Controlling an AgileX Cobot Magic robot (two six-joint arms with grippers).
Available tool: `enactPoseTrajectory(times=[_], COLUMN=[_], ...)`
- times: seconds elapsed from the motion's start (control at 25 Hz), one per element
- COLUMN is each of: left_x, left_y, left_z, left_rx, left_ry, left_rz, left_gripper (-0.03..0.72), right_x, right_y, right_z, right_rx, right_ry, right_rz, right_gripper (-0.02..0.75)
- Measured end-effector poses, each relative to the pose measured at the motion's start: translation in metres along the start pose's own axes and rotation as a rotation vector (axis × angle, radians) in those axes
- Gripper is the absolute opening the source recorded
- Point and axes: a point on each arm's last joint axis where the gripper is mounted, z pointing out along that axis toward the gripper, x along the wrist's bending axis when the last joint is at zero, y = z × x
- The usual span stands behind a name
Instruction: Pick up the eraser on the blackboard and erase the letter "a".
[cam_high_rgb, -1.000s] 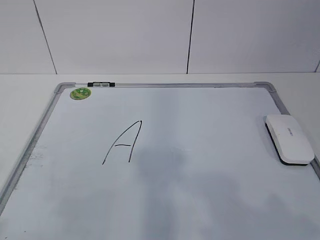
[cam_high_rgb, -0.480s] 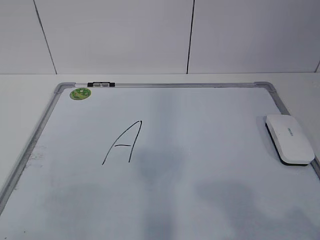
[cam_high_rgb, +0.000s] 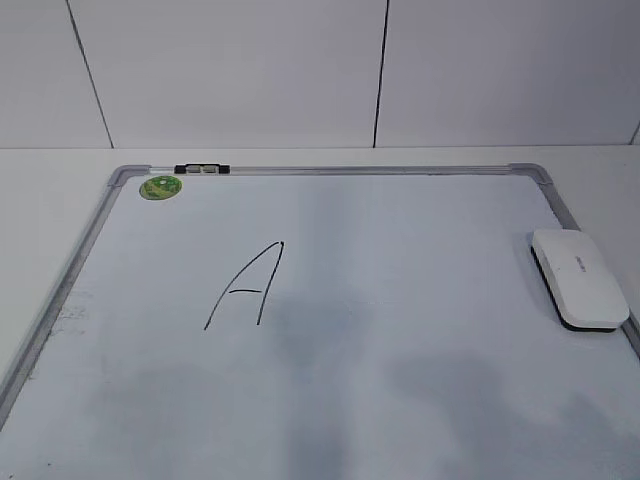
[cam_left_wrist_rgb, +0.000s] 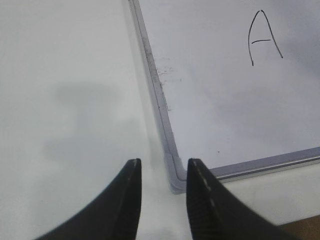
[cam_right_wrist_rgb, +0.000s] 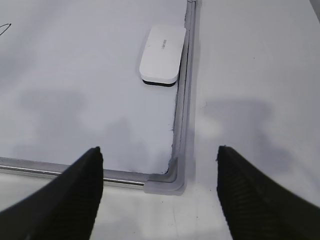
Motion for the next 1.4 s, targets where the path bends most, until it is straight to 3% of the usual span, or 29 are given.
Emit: enactPoseTrajectory(times=[1.0, 1.4], left_x=[0.0, -0.001], left_y=[0.0, -0.008], left_z=[0.0, -0.012], left_rx=[0.0, -0.097], left_ry=[0.0, 0.002], left_rz=[0.0, 0.007], left_gripper=[0.235, 0.235], right_x=[0.0, 0.0], right_y=[0.001, 0.001], right_z=[0.0, 0.0], right_rx=[-0.006, -0.007], right_ry=[-0.001, -0.002], right_rz=[-0.002, -0.003], right_gripper=[0.542, 0.541])
